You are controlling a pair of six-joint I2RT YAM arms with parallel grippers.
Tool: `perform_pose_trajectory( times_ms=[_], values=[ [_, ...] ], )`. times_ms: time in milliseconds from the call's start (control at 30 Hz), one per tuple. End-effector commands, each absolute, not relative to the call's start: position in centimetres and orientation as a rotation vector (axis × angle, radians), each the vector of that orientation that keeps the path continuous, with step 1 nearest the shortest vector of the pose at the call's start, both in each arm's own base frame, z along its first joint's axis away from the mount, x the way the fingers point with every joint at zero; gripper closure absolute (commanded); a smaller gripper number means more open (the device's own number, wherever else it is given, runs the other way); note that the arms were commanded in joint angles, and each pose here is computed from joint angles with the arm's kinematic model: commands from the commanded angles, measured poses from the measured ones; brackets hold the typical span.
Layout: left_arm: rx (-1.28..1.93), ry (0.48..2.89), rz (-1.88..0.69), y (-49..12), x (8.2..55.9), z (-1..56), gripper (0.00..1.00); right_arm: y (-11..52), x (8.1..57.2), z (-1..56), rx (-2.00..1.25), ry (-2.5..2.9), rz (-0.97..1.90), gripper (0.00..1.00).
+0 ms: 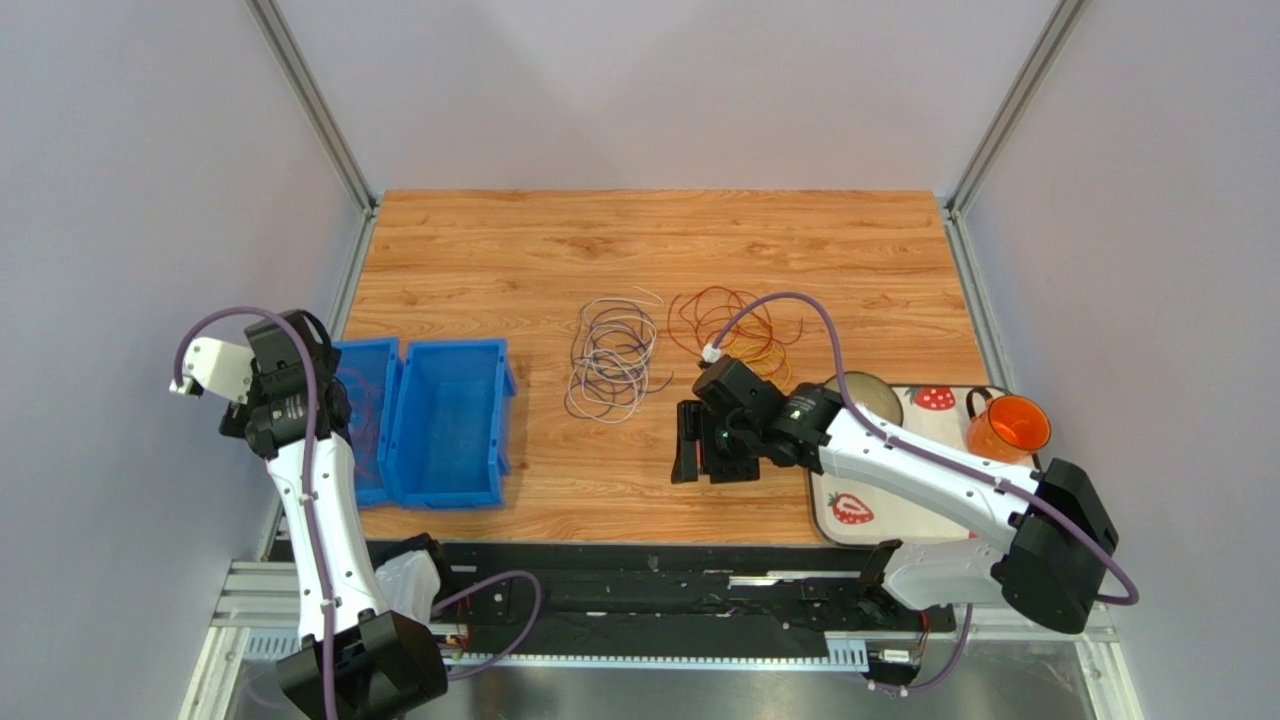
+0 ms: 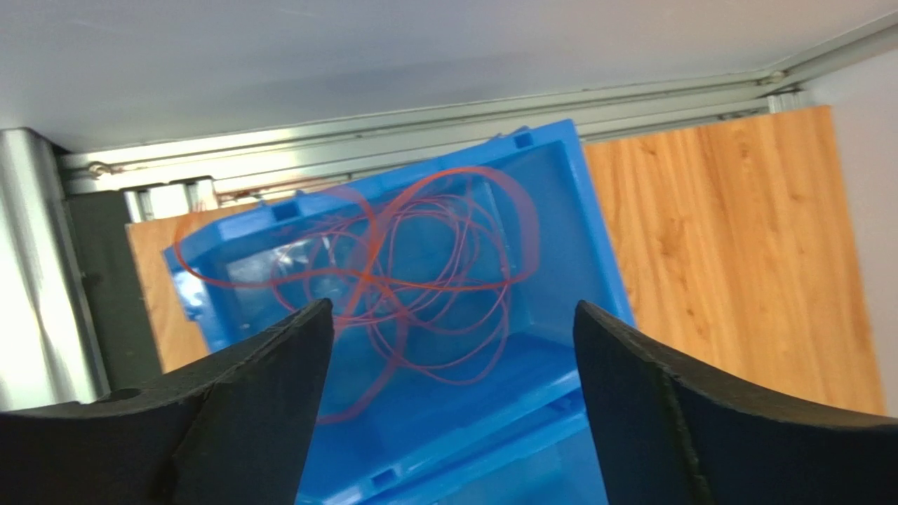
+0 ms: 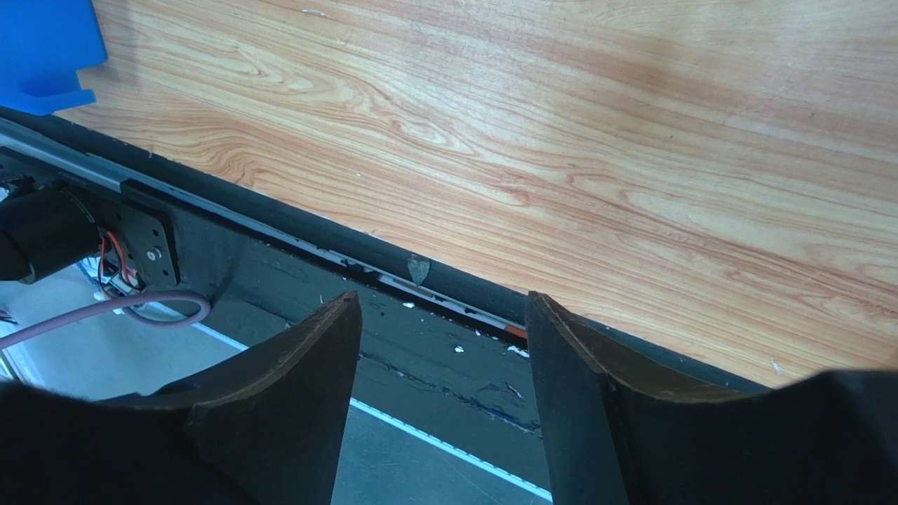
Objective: Untangle the cables
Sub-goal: Place the cable in the bin.
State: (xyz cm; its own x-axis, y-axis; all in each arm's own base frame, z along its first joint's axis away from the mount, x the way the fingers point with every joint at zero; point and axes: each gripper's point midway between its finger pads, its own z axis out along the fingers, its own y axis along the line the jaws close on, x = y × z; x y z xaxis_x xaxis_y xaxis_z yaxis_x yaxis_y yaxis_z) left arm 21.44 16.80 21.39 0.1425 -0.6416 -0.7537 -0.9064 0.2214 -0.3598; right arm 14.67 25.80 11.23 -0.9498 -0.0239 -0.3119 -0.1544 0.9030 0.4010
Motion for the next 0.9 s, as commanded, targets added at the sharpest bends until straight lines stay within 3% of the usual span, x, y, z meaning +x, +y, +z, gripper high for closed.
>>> perform_pose_trajectory(
  times_ms=[0, 467, 867],
  values=[
    [-1.451, 1.565, 0.233, 16.1, 23.4, 22.2, 0.06, 27.1, 15.6, 12.9, -0.107, 2.705, 0.658, 0.38],
    [-1.183, 1.719, 0.101, 13.4, 25.0, 25.2, 0.05, 27.1, 15.5, 13.6, -0.126, 2.677, 0.671, 0.38],
    [-0.715, 1.832, -0.234, 4.2, 27.1, 30.1, 0.10, 26.5, 17.2, 15.4, -0.161, 2.602, 0.586, 0.38]
  ],
)
